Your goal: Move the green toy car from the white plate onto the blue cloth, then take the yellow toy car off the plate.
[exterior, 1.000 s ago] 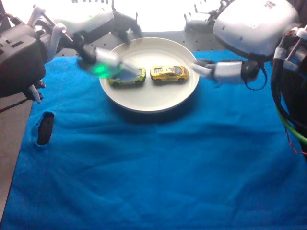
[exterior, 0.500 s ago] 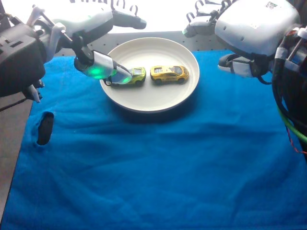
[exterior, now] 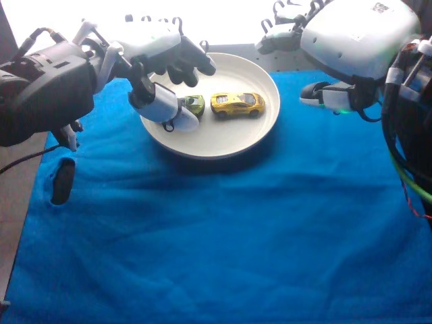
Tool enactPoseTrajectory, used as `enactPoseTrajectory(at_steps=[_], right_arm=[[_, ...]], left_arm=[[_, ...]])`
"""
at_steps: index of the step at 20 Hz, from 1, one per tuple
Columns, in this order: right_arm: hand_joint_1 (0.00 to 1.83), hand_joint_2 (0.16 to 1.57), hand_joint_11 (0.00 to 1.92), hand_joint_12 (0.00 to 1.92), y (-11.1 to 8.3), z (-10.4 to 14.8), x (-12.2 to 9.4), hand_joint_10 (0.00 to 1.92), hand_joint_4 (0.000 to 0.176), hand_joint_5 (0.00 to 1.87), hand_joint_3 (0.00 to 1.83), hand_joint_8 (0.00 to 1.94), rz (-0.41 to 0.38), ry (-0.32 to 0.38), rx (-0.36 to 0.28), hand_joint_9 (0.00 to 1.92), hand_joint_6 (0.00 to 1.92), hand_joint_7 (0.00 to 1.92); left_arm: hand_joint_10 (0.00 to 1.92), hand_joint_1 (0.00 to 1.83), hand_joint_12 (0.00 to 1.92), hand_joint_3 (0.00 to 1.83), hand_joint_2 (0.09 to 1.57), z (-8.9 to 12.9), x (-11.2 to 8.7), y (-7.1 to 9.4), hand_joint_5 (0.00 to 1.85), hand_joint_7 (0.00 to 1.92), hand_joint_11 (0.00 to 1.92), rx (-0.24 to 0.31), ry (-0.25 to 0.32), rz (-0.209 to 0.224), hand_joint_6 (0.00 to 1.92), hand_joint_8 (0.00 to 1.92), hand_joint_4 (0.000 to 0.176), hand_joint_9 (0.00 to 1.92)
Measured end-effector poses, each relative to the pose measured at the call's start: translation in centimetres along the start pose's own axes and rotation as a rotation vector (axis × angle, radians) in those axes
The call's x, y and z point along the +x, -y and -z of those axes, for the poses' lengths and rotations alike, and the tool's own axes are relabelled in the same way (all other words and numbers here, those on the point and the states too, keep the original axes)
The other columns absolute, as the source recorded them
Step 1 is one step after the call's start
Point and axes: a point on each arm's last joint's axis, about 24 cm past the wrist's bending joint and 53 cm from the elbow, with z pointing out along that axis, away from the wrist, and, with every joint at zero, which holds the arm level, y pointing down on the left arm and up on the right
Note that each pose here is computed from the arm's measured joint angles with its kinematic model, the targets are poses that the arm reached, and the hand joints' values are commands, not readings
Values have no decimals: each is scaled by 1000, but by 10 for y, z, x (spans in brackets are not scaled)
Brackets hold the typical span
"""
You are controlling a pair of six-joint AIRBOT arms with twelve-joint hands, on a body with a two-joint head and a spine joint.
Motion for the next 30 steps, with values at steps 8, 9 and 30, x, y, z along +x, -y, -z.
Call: enactPoseTrajectory(at_steps=[8,9,30], right_arm=[[1279,1028,167,1714,-3,0,0,1164,0,456,0,805,-3,2,-5,419,602,532],[1266,1024,154,1705,-3,0,0,1145,0,463,0,786,-3,2,-5,413,604,545],[1303,998,344,1686,-10,1,1,1208,0,481,3,907,-12,2,-18,530,859,630]], left_arm=[[1003,1070,1610,0,964,-6,-2,-10,692,606,253,-25,5,23,20,613,0,480],[908,1074,1562,0,966,-7,-1,-10,689,628,241,-27,5,23,16,514,0,497],[763,1110,1488,3,1027,-19,17,-26,730,808,211,-76,-43,50,11,67,0,525]])
